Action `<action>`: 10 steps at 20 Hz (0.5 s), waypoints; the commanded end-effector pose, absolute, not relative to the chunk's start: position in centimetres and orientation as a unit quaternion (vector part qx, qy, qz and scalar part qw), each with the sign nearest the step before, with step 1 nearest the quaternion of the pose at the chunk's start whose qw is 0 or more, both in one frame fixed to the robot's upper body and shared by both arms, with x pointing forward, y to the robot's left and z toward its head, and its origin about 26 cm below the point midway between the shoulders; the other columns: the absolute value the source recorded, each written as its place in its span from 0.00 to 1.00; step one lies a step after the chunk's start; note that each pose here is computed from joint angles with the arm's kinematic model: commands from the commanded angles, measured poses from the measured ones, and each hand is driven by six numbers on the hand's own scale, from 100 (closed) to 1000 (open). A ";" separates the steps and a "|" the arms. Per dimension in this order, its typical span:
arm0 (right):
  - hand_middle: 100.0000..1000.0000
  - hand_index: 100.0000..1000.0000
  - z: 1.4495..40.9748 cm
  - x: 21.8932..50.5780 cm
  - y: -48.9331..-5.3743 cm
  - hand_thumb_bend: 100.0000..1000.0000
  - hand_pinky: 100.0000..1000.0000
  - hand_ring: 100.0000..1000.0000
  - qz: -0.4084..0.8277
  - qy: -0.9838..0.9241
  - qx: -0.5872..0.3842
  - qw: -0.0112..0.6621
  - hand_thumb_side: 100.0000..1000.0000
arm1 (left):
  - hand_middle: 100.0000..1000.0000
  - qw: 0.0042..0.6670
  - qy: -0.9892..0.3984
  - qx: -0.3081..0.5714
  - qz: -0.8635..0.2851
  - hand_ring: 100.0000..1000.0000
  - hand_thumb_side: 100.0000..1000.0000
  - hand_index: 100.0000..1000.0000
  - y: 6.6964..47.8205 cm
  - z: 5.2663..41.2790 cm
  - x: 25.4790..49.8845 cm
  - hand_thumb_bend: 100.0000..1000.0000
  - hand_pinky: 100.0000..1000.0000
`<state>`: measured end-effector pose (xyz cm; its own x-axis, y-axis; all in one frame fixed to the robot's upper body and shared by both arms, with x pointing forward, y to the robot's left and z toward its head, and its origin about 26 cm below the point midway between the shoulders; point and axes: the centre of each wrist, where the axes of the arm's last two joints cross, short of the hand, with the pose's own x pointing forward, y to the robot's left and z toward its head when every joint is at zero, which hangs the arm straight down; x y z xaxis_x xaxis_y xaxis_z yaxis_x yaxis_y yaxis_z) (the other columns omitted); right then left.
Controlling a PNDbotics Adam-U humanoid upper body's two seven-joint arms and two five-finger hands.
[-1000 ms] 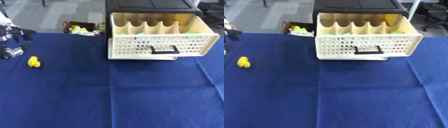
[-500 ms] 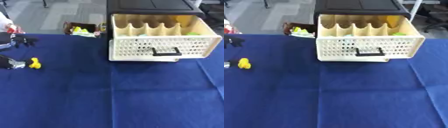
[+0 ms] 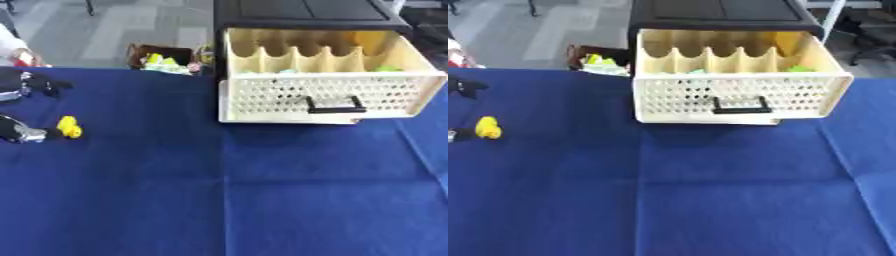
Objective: Pick up objects from table and place into drawer.
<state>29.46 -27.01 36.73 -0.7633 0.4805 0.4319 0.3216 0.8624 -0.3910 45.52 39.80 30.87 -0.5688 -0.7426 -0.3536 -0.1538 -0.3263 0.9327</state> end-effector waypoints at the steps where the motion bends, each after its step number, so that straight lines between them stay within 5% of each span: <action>1: 0.09 0.75 37.5 28.9 -27.4 0.00 0.64 0.00 0.142 -0.931 -0.221 0.255 0.92 | 0.65 0.180 -0.493 0.399 -0.752 0.70 0.86 1.00 40.5 32.5 45.2 0.47 0.54; 10: 0.08 0.73 37.6 28.9 -27.2 0.00 0.64 0.00 0.136 -0.931 -0.219 0.258 0.93 | 0.61 0.175 -0.487 0.425 -0.743 0.67 0.79 0.99 41.0 32.3 45.5 0.49 0.50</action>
